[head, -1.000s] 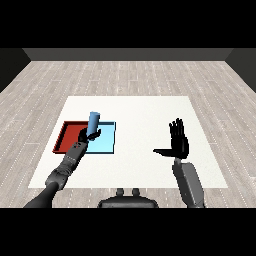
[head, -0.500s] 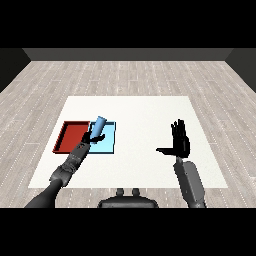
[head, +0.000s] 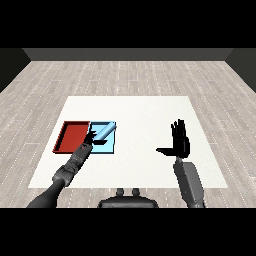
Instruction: Pick the blue can and put it in the blue box
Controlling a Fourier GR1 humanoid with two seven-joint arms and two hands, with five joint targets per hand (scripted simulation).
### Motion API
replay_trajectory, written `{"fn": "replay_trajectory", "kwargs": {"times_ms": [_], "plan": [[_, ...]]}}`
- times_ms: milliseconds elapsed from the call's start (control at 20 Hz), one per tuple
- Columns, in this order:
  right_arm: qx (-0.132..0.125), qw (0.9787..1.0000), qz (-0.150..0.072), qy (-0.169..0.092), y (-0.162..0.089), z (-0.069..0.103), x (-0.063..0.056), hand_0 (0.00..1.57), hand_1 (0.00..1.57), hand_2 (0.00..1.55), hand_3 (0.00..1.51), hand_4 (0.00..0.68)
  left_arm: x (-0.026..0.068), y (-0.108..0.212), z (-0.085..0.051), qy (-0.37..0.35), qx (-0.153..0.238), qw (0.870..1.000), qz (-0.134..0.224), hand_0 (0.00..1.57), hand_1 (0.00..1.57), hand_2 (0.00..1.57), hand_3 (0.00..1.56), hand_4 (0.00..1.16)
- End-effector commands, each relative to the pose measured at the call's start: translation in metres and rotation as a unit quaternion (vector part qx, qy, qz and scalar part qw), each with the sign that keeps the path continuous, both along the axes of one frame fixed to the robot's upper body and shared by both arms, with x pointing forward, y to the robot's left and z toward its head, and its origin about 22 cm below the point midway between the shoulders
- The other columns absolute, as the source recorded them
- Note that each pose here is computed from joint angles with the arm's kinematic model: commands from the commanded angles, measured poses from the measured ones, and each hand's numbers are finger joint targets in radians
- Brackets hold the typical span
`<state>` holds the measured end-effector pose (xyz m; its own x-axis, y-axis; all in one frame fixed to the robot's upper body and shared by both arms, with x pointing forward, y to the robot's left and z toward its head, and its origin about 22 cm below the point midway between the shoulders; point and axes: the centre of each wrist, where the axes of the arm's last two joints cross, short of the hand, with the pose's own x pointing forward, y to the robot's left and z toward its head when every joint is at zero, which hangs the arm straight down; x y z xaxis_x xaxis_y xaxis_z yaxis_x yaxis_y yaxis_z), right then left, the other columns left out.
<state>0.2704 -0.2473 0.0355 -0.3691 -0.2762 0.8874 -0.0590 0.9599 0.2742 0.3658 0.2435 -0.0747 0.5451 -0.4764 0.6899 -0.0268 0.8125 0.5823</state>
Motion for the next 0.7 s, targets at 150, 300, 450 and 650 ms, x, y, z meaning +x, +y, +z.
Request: {"fn": "replay_trajectory", "kwargs": {"times_ms": [150,300,450,650], "plan": [[0.009,0.9998,0.01,-0.012,0.007,0.0,-0.008,0.0,0.0,0.0,0.0,0.0,-0.0137,0.004,-0.013,-0.107,0.018,0.989,0.103,0.0,0.0,0.0,0.0,0.0],[0.012,0.9999,0.009,-0.007,0.007,0.0,-0.004,0.0,0.0,0.0,0.0,0.0,0.0122,0.001,0.021,-0.25,0.01,0.964,0.092,0.0,0.0,0.0,0.0,0.0],[0.014,0.9998,0.008,-0.01,-0.002,-0.006,-0.007,0.0,0.0,0.0,0.0,0.0,0.0185,0.004,0.038,-0.346,-0.028,0.937,0.033,0.0,0.0,0.0,0.0,0.0],[-0.009,0.9998,0.014,0.007,-0.001,-0.008,-0.009,0.0,0.0,0.0,0.0,0.0,0.0105,-0.019,0.041,-0.429,-0.107,0.895,-0.057,0.0,0.0,0.0,0.0,0.0]]}}
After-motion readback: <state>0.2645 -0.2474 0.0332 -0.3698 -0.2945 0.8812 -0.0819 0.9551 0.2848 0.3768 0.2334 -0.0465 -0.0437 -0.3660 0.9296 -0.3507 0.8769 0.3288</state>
